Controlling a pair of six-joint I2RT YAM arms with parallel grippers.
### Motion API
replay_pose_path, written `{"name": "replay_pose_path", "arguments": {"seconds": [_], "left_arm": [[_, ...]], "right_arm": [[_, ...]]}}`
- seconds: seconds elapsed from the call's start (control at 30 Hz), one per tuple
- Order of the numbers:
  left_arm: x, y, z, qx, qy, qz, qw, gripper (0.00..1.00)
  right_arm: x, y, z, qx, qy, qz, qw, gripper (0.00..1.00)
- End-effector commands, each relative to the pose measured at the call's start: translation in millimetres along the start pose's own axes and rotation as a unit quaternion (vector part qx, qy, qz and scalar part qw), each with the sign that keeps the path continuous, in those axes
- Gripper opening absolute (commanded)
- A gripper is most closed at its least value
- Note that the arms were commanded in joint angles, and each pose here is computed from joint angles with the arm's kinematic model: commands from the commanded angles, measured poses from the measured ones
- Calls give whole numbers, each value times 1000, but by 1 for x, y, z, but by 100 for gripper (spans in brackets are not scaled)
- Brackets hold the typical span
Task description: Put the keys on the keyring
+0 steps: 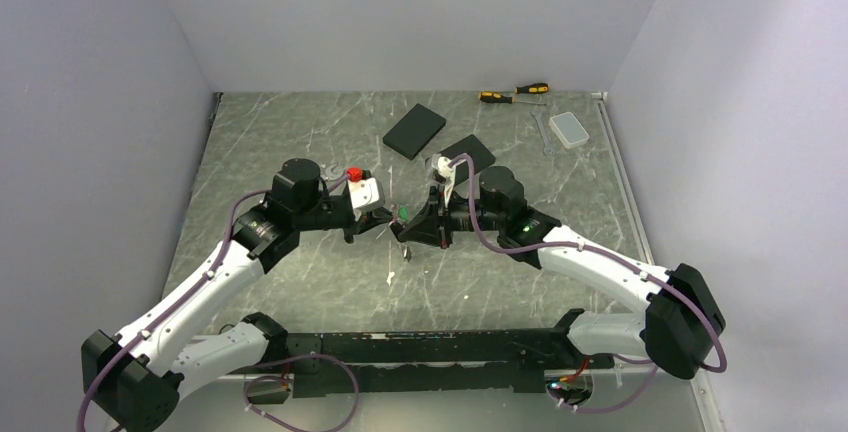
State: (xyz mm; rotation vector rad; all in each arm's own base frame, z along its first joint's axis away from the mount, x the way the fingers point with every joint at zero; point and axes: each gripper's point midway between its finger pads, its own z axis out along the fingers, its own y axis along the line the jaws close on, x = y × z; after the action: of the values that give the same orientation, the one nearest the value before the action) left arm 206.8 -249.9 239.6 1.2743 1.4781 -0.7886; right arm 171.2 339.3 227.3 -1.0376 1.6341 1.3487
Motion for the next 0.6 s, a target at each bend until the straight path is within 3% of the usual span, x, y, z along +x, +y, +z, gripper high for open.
{"name": "replay_pose_path", "arguments": {"seconds": [0.0,0.57], "left_arm": [[-32,7,-3,-9,-38,36,999,0],[-35,4,-6,-4,-43,44,998,0]], "right_arm": [[-24,10,-4,-7,-24,-33,999,0],[-37,-6,-34,38,-4,-1,999,0]]}}
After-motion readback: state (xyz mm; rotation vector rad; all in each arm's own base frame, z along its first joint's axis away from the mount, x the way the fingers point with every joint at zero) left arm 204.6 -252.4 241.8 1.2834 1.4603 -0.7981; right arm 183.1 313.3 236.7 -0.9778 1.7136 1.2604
